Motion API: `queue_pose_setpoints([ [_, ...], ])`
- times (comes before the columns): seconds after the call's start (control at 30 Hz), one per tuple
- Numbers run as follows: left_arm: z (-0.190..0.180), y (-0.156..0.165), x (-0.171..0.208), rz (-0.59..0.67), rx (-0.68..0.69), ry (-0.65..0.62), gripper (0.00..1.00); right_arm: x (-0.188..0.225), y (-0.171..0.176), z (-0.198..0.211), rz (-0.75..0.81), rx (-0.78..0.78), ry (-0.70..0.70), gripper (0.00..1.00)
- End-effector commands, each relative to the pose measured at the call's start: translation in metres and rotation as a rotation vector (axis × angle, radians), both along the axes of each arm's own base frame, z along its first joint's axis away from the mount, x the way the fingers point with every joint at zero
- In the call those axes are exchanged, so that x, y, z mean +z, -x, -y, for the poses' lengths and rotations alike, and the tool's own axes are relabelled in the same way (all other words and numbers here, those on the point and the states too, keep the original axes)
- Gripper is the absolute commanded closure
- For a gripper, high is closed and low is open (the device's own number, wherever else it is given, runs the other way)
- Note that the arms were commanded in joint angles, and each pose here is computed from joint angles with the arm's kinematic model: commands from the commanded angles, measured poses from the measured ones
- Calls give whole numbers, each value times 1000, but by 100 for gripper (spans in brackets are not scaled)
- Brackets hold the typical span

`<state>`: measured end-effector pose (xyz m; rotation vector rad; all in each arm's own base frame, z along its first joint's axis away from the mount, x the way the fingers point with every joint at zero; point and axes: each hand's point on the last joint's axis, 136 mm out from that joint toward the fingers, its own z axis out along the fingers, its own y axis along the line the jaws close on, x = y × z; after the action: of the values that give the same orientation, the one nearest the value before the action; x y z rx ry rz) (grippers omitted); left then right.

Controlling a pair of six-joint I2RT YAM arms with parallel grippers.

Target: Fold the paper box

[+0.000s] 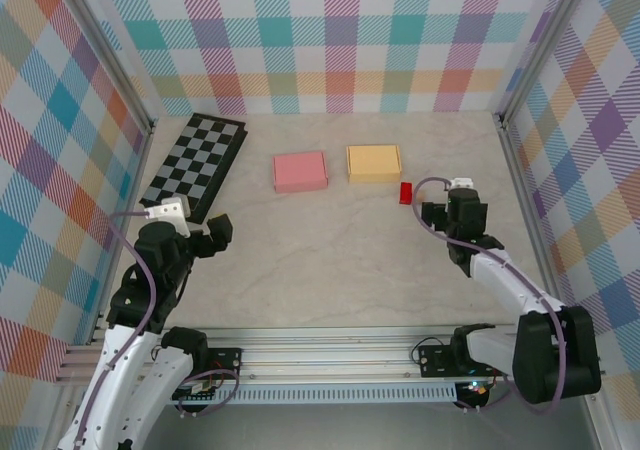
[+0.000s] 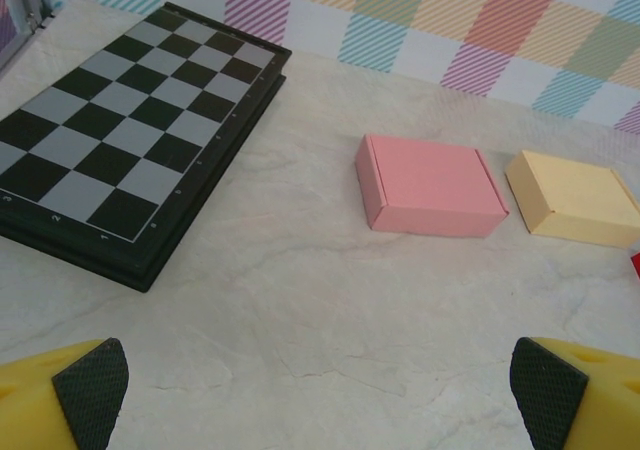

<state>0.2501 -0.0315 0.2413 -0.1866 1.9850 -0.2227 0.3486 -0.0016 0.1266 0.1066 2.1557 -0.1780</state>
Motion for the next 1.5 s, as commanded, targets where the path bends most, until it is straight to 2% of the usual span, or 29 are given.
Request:
queue_pose_setpoints([
  [0.0, -4, -1, 4, 25, 14, -39, 0, 10, -19, 26, 147, -130, -143, 0],
  [0.07, -1, -1, 4, 25, 1, -40, 0, -13, -21, 52, 120, -258, -234, 0],
  [0.13, -1, -1, 4, 24, -4, -45, 0, -33, -23, 61, 105, -285, -283, 0],
  [0.33, 0, -3, 0, 11, 1, -46, 0, -33, -36, 60, 132, -218, -278, 0],
  [0.47, 1, -4, -1, 6, -4, -43, 0, -28, -33, 56, 173, -189, -279, 0],
  [0.67, 6, -3, -2, -3, -29, -36, 0, -13, -20, 23, 327, 39, -275, 0],
  [0.97, 5, 0, -3, -21, -22, -18, 0, -10, -16, -40, 336, 405, -223, 0],
  [1.17, 2, 2, -3, -23, 1, 3, 0, -26, -29, -31, 286, 341, -229, 0],
  [1.27, 1, 2, -3, -23, 15, 17, 0, -32, -40, -45, 213, 425, -254, 0],
  [1.47, -2, -4, -6, -17, 47, 26, 0, -35, -46, -30, 197, 310, -228, 0],
])
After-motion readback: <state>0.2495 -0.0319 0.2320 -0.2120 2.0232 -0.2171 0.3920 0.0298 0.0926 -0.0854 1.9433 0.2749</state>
